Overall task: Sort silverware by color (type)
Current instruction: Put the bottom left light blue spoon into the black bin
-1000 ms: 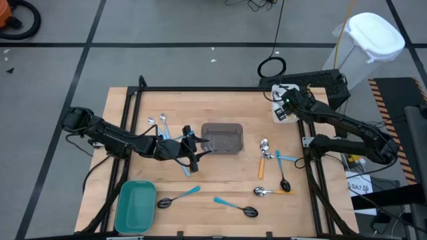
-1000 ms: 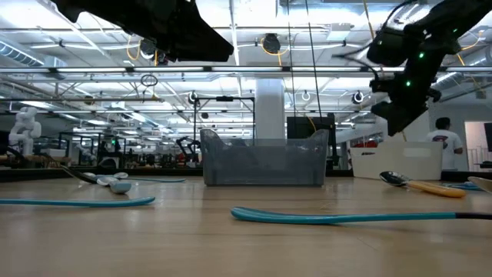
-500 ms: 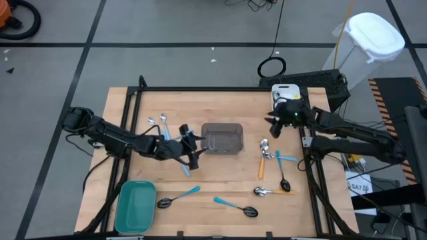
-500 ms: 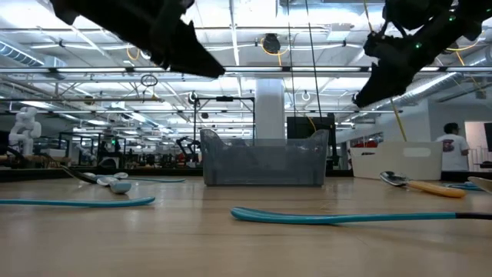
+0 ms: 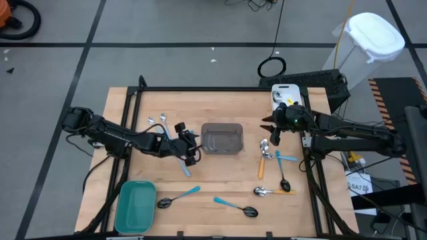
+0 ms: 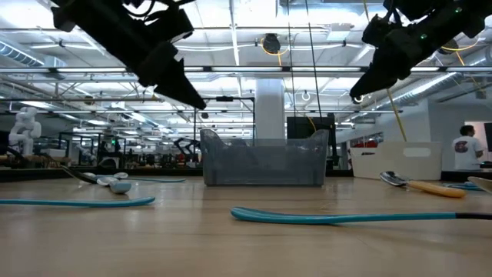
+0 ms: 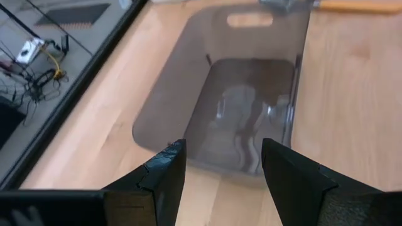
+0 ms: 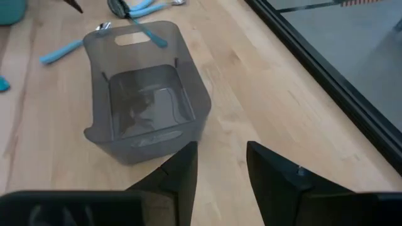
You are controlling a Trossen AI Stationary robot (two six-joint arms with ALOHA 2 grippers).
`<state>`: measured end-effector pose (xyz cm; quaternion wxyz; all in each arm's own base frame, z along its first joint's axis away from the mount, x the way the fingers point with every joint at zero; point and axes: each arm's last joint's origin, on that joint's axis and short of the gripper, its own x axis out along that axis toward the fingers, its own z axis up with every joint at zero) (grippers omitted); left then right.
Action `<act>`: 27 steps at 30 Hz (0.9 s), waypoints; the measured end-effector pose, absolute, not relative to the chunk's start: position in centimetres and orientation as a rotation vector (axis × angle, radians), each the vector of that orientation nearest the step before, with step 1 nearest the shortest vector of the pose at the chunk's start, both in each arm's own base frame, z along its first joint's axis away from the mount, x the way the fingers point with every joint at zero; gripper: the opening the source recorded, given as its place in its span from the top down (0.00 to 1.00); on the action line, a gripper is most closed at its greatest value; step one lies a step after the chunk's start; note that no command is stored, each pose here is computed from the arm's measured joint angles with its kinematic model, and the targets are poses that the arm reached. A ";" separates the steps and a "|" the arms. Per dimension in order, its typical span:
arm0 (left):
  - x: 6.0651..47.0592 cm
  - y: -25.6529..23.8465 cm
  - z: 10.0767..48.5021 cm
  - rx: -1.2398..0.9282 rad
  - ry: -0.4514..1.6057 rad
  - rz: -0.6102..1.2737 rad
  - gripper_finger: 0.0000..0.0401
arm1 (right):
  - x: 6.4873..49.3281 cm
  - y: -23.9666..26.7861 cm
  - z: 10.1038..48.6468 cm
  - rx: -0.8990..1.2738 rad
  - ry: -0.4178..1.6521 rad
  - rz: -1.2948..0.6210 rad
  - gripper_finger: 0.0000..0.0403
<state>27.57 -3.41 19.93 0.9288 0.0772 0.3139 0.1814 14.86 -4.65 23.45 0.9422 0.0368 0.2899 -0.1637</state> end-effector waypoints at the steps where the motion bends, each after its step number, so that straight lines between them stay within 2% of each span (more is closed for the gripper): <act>1: 27.5 -3.4 19.8 0.156 0.657 0.374 0.48 | 14.9 -4.6 23.4 0.074 0.593 -0.331 0.67; 12: 26.7 -3.5 19.0 0.086 0.763 0.344 0.48 | 14.9 -4.5 23.4 0.055 0.597 -0.320 0.67; 20: 25.9 -3.8 19.7 0.044 0.930 0.391 0.48 | 14.9 -4.5 23.5 0.028 0.588 -0.314 0.67; 27: 24.8 -5.4 19.6 0.004 1.047 0.336 0.48 | 15.0 -4.6 23.6 0.026 0.572 -0.315 0.67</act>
